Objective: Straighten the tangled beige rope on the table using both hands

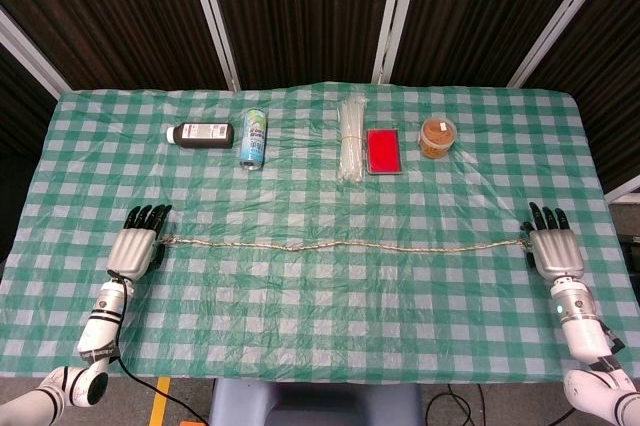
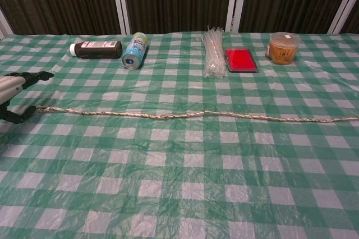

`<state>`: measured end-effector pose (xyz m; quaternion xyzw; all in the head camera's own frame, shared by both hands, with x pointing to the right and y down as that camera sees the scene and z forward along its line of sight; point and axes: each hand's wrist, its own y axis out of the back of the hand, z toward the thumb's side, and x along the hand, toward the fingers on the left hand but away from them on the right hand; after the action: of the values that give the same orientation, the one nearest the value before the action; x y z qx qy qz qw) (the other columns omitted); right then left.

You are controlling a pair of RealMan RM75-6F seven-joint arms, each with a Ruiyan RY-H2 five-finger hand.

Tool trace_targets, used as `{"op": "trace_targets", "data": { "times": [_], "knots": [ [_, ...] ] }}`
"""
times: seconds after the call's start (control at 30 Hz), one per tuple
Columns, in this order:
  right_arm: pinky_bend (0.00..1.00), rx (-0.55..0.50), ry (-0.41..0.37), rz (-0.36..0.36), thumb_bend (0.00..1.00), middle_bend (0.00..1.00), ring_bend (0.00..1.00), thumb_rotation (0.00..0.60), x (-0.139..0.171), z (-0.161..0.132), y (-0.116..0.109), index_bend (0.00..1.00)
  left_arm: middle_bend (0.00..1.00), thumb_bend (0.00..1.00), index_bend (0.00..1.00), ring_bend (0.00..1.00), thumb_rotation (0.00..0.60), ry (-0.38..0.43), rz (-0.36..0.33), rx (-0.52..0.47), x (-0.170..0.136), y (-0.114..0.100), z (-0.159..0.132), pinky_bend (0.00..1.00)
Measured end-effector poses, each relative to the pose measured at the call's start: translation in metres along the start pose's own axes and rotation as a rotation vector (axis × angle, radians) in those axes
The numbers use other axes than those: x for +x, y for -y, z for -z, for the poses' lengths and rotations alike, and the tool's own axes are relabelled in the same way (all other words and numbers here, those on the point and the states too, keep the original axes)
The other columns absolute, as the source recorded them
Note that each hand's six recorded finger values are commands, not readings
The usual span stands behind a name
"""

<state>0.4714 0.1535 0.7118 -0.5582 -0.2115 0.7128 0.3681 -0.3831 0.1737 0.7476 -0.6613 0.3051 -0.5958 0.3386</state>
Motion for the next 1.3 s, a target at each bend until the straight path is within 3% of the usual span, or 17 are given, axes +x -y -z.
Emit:
{"op": "trace_targets", "data": {
  "times": [0.13, 0.2, 0.27, 0.57, 0.8, 0.97, 1.3],
  "knots": [
    [0.0, -0.007, -0.001, 0.002, 0.58, 0.0, 0.0, 0.6, 0.003, 0.001, -0.002, 0.17, 0.01, 0.48, 0.0, 0.0, 0.6, -0.001, -0.013, -0.021, -0.006, -0.006, 0.002, 0.03],
    [0.0, -0.02, -0.002, 0.011, 0.52, 0.0, 0.0, 0.6, 0.006, 0.002, -0.005, 0.05, 0.0, 0.46, 0.0, 0.0, 0.6, 0.001, -0.025, -0.029, -0.01, -0.012, 0.004, 0.03],
    [0.0, -0.039, -0.005, 0.025, 0.48, 0.0, 0.0, 0.6, 0.01, 0.002, -0.01, 0.0, 0.0, 0.45, 0.0, 0.0, 0.6, 0.002, -0.037, -0.037, -0.015, -0.019, 0.007, 0.03],
    [0.0, -0.163, -0.044, 0.211, 0.43, 0.0, 0.0, 0.6, 0.062, 0.004, -0.052, 0.0, 0.0, 0.44, 0.0, 0.0, 0.6, 0.02, -0.125, -0.097, -0.07, -0.07, 0.026, 0.01],
    [0.0, -0.254, 0.005, 0.37, 0.42, 0.0, 0.0, 0.6, 0.144, 0.015, -0.074, 0.0, 0.0, 0.45, 0.0, 0.0, 0.6, -0.002, -0.195, -0.088, -0.144, -0.097, 0.047, 0.0],
    [0.0, -0.238, 0.018, 0.384, 0.42, 0.0, 0.0, 0.6, 0.181, 0.016, -0.073, 0.0, 0.0, 0.46, 0.0, 0.0, 0.6, -0.076, -0.212, -0.013, -0.175, -0.091, 0.064, 0.0],
    [0.0, -0.225, 0.0, 0.336, 0.42, 0.0, 0.0, 0.6, 0.186, 0.015, -0.069, 0.0, 0.0, 0.45, 0.0, 0.0, 0.6, -0.051, -0.169, -0.017, -0.18, -0.088, 0.063, 0.0]
  ]
}}
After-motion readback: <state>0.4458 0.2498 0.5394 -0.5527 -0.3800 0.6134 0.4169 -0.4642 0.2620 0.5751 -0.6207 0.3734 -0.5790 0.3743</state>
